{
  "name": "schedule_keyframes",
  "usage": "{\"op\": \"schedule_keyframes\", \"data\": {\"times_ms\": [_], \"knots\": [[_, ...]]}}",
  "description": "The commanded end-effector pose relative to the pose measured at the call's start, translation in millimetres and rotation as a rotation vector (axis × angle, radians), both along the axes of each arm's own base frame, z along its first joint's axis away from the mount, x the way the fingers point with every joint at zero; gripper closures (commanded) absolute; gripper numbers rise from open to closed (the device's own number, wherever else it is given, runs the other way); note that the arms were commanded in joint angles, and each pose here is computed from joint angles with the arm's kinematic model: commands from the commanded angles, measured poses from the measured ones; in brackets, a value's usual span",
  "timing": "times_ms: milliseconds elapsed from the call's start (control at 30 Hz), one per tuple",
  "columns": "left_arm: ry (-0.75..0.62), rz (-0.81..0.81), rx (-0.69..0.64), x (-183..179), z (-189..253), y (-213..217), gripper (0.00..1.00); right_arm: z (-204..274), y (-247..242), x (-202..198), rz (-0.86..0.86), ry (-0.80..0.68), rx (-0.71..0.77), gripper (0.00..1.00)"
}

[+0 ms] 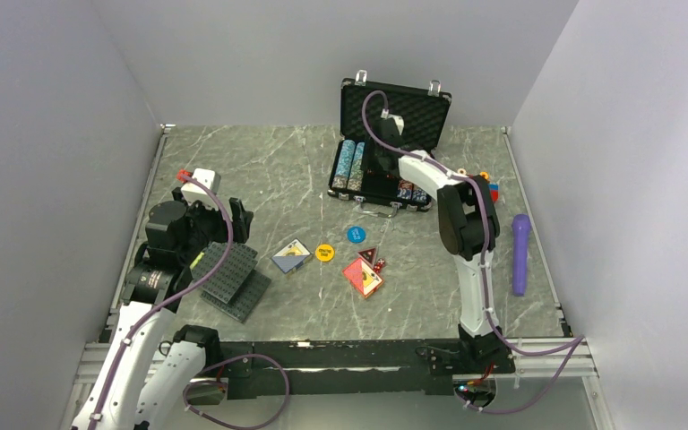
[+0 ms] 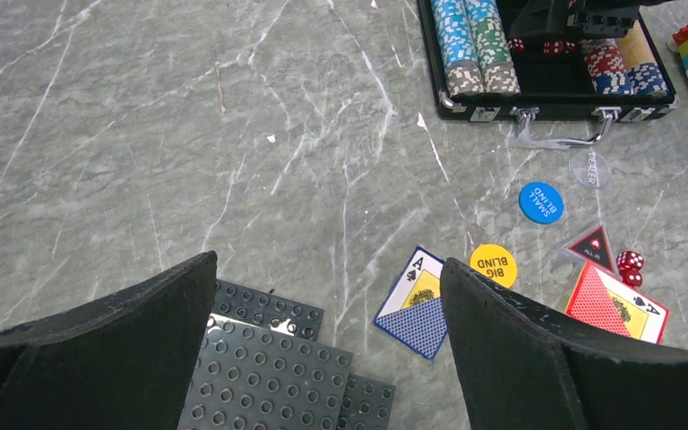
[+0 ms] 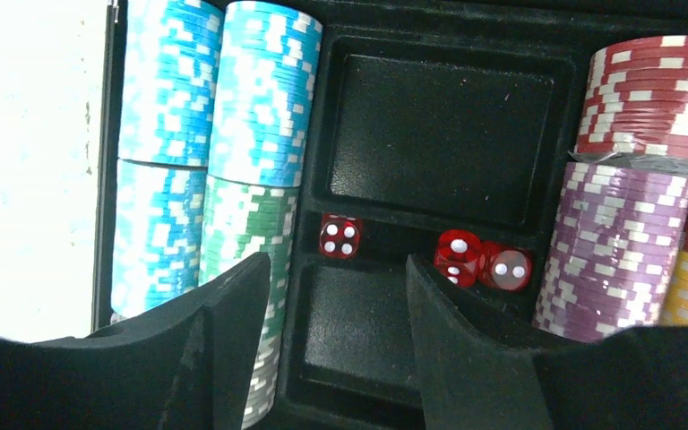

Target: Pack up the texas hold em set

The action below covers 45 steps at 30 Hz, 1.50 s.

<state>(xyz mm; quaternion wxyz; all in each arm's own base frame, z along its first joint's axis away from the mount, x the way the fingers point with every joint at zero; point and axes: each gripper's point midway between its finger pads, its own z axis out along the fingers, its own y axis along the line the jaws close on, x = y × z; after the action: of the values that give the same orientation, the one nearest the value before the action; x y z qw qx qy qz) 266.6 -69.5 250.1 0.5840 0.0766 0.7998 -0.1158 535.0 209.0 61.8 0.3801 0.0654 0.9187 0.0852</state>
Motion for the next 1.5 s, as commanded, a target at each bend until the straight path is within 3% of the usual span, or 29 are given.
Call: {"op": "schedule_keyframes", "data": {"times_ms": [0, 300, 633, 1467], "knots": [[-0.042, -0.019, -0.004, 4, 11, -4, 0.02, 55, -5, 3, 0.008, -0.119, -0.004, 0.39], [-0.043, -0.019, -0.006, 3, 11, -4, 0.02, 38, -43, -11, -0.113, -0.050, -0.163, 0.43], [-0.044, -0.017, -0.006, 3, 11, -4, 0.02, 16, -41, -7, -0.112, -0.015, -0.199, 0.52], [-0.044, -0.017, -0.005, 4, 11, -4, 0.02, -8, -42, 2, -0.116, 0.013, -0.258, 0.63]]}}
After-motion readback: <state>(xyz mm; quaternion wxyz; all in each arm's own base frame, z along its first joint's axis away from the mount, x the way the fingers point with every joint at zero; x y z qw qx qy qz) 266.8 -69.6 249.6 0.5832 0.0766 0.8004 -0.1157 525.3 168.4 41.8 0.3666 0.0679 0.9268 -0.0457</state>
